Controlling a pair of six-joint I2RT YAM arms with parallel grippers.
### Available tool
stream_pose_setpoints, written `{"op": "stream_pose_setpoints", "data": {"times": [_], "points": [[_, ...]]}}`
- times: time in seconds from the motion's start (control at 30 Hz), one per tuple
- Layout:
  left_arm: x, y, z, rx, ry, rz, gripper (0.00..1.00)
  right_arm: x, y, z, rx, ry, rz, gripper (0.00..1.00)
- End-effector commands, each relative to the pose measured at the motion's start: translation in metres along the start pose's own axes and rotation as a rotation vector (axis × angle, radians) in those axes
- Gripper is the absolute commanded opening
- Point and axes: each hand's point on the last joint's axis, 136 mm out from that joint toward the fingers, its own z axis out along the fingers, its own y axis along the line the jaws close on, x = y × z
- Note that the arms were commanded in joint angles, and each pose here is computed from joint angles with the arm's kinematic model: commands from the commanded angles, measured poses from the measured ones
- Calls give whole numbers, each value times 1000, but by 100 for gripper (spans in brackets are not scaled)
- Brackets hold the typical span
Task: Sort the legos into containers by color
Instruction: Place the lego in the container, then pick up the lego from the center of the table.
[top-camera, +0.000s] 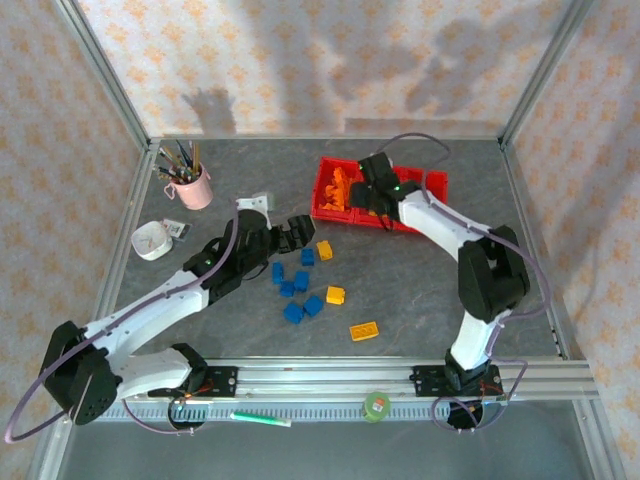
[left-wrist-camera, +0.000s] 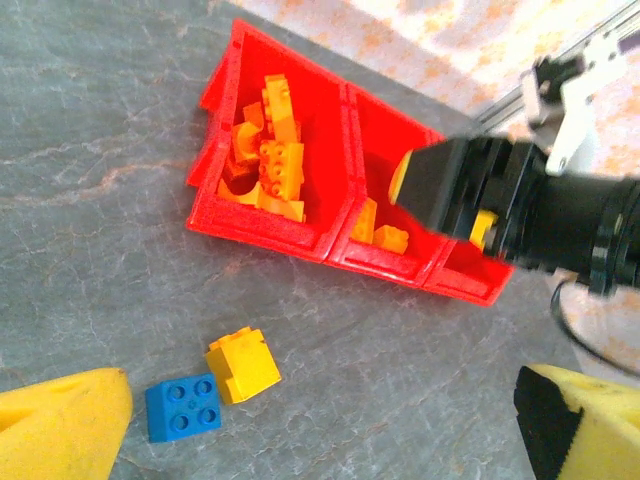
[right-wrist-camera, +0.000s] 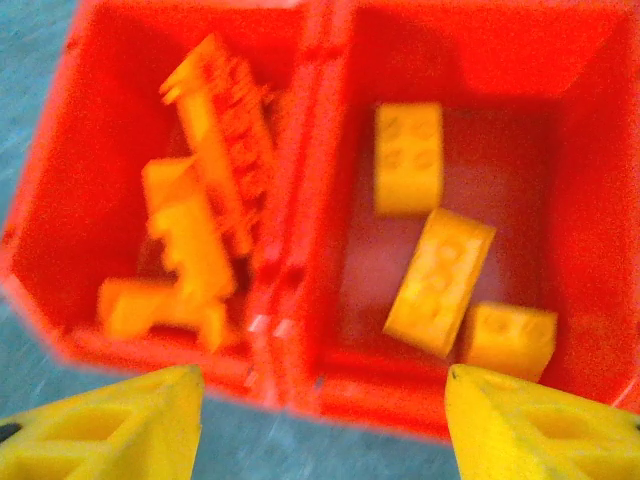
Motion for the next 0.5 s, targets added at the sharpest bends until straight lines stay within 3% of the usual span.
{"op": "stream_pose_setpoints", "data": {"times": [0.0,0.47], "points": [[5,16,-15,-50,-5,17,99,19,20,-17,-52,-1,-44,67],[29,52,-42,-106,-5,-22,99,128,68,1,-193,177,-143,74]]}}
